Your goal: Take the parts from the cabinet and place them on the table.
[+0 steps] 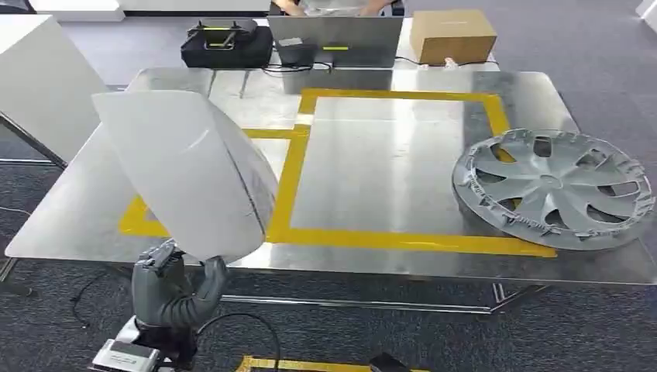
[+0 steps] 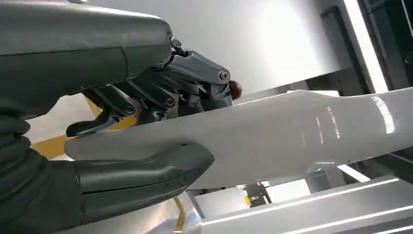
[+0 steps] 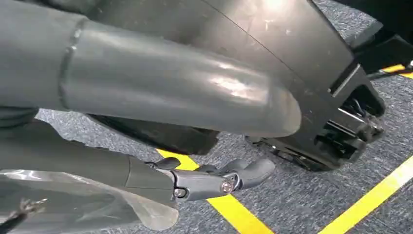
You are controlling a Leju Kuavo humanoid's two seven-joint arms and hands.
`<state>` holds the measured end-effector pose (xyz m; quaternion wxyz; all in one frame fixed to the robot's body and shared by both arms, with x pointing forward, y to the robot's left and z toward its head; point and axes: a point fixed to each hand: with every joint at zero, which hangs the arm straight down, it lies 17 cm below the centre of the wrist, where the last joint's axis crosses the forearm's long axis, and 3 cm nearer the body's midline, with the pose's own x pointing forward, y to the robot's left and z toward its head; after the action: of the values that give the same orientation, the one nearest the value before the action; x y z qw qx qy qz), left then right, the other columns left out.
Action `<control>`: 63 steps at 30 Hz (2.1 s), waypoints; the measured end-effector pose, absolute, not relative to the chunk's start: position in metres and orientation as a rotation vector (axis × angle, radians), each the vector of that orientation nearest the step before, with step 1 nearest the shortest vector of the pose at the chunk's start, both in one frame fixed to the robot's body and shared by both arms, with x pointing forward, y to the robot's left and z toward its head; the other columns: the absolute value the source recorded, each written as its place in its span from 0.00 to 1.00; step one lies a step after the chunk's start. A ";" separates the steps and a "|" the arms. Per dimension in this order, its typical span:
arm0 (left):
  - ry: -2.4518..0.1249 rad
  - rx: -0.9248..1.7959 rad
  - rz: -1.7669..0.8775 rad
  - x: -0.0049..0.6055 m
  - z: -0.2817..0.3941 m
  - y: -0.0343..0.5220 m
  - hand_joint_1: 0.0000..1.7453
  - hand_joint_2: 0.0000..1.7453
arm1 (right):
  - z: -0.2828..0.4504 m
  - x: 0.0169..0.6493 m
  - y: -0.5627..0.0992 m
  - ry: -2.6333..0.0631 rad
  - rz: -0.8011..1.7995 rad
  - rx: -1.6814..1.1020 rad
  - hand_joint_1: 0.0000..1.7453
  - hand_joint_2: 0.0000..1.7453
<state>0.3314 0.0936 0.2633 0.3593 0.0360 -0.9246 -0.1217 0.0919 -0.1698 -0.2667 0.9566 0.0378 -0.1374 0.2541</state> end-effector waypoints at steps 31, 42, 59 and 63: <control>-2.173 0.450 -1.684 0.487 0.260 -0.078 1.00 1.00 | -0.250 0.133 -0.147 -0.285 0.940 0.153 0.00 0.00; -1.634 0.840 -1.678 0.598 0.226 0.029 1.00 1.00 | -0.250 0.126 -0.144 -0.276 0.921 0.168 0.00 0.00; -1.543 0.969 -1.309 0.640 0.211 0.196 0.00 0.00 | -0.254 0.114 -0.145 -0.292 0.891 0.164 0.00 0.00; -1.579 0.981 -1.266 0.640 0.217 0.198 0.00 0.00 | -0.254 0.115 -0.145 -0.293 0.884 0.162 0.00 0.00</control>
<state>0.6399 0.1979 0.2175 0.4317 0.3933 -0.6332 -0.5080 0.1150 -0.1449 -0.2541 0.8903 0.0779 -0.1413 0.4259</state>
